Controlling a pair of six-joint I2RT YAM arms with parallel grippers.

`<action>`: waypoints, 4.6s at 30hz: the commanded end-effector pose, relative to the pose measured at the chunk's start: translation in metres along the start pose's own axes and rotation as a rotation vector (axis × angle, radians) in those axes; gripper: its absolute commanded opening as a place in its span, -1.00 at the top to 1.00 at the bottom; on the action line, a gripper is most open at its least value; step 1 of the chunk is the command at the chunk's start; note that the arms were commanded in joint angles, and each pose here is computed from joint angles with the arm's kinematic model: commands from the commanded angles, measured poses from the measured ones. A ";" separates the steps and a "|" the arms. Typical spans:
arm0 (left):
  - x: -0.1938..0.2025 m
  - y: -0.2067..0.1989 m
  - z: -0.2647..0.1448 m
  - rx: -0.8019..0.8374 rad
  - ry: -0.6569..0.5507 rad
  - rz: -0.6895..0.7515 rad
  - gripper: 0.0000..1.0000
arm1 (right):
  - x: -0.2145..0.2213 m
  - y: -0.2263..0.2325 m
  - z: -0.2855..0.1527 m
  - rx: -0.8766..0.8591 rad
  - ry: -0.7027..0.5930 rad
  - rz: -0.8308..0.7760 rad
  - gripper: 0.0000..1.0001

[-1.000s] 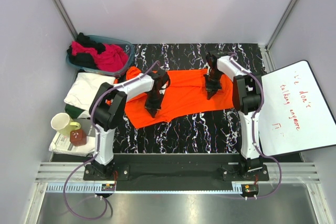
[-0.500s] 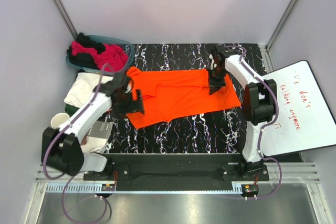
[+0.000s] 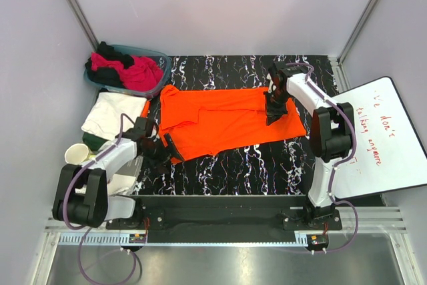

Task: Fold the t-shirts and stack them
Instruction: Grap the side of the flattened tshirt closest away from the robot with both arms

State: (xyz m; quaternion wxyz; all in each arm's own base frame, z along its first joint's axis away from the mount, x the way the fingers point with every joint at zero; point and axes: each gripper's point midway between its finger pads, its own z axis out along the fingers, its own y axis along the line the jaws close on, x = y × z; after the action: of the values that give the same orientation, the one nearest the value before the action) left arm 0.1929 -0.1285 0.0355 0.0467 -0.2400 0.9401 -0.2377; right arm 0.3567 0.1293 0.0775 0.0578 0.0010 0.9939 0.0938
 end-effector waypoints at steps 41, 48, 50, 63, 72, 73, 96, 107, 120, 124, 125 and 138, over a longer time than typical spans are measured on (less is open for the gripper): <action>-0.112 -0.167 -0.035 0.310 -0.146 0.155 -0.97 | 0.014 0.002 0.011 -0.022 0.026 -0.034 1.00; -0.090 -0.118 -0.019 0.181 -0.141 0.150 -0.61 | 0.012 0.003 0.016 -0.032 0.037 -0.032 1.00; -0.087 -0.106 -0.011 0.146 -0.133 0.135 -0.52 | 0.012 0.004 0.017 -0.035 0.041 -0.035 1.00; -0.108 -0.083 0.024 0.013 -0.137 0.135 -0.29 | 0.013 0.003 0.020 -0.032 0.050 -0.036 1.00; -0.115 -0.089 0.044 0.018 -0.110 0.139 0.69 | 0.013 0.000 0.020 -0.020 0.053 -0.038 1.00; -0.114 -0.091 0.044 0.023 -0.108 0.145 0.90 | 0.013 0.000 0.020 -0.019 0.052 -0.040 1.00; -0.020 -0.106 -0.066 0.170 0.025 0.078 1.00 | 0.008 -0.001 0.029 -0.009 0.071 -0.037 1.00; 0.050 -0.052 -0.072 0.043 0.197 -0.027 1.00 | -0.023 -0.020 -0.022 0.090 -0.122 -0.001 -0.37; 0.068 0.002 -0.043 -0.131 0.241 -0.006 1.00 | 0.035 -0.092 -0.012 0.084 -0.042 0.382 -0.38; 0.064 0.008 -0.039 -0.163 0.227 0.011 1.00 | 0.050 -0.095 0.000 0.096 -0.010 0.401 -0.29; 0.063 0.008 -0.038 -0.166 0.225 0.014 1.00 | 0.052 -0.095 0.002 0.096 -0.005 0.402 -0.29; 0.041 -0.005 -0.036 -0.182 0.187 0.053 1.00 | 0.063 -0.103 0.030 0.121 0.052 0.397 -0.23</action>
State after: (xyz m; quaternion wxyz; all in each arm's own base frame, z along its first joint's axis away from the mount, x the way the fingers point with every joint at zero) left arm 0.1341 -0.1349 0.0635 -0.0847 -0.2107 0.9589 -0.1701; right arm 0.2893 0.0348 0.0279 -0.0029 0.1955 0.9797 0.0443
